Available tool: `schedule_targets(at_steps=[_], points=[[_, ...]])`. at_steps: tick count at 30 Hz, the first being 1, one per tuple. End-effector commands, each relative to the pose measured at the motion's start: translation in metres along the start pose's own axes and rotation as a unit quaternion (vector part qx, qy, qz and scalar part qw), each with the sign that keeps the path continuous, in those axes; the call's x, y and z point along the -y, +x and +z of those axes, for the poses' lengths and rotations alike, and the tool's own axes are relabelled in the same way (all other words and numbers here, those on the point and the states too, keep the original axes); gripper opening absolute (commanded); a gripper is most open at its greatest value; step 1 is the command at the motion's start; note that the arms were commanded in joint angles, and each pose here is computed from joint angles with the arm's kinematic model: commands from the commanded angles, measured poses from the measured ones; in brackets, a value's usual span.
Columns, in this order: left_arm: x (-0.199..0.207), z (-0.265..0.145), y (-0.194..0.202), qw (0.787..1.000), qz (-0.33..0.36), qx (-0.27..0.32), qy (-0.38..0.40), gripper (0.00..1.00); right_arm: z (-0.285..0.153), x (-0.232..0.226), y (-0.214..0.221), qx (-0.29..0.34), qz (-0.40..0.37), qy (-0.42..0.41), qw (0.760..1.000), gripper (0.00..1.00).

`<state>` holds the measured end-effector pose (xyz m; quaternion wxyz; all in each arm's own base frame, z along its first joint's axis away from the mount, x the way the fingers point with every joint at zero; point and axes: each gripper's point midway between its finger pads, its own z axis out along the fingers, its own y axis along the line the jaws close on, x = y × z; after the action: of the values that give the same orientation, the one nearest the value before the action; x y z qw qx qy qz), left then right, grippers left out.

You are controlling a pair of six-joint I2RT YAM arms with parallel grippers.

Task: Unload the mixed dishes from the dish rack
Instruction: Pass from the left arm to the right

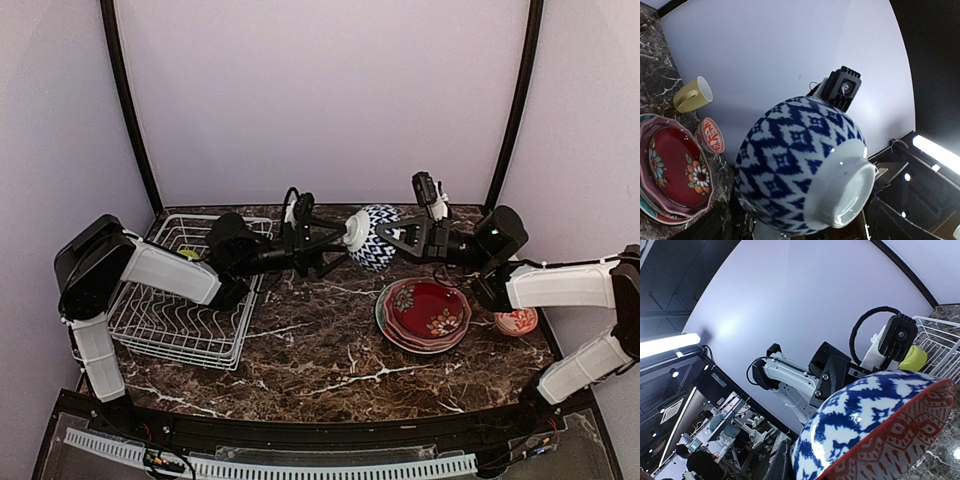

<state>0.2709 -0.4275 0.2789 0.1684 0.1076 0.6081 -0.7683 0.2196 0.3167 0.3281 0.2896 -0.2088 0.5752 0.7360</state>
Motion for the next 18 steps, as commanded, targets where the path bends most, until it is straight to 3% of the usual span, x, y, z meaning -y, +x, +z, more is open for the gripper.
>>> schedule_targets(at_steps=[1,7,10,11,14,18], points=[[-0.017,-0.017,-0.007,0.998,0.020,0.024,-0.049,0.98,-0.013,0.020,-0.003,0.013,-0.004,0.051,0.999,0.00],[-0.042,-0.037,-0.008,0.986,0.070,0.016,-0.153,0.99,-0.032,0.021,-0.004,0.013,-0.025,0.124,0.992,0.00],[-0.054,-0.048,-0.006,0.971,0.089,0.002,-0.220,0.99,-0.059,0.043,-0.005,0.016,-0.039,0.261,0.964,0.00],[-0.044,-0.048,-0.011,0.967,0.126,0.000,-0.223,0.99,-0.073,0.051,-0.007,0.020,-0.044,0.318,0.947,0.00],[-0.053,-0.067,-0.016,0.938,0.151,-0.002,-0.313,0.99,-0.137,0.069,-0.006,0.040,-0.036,0.499,0.865,0.00],[-0.033,-0.096,-0.037,0.889,0.228,0.025,-0.397,0.99,-0.220,0.059,-0.003,0.099,-0.023,0.653,0.751,0.00]])
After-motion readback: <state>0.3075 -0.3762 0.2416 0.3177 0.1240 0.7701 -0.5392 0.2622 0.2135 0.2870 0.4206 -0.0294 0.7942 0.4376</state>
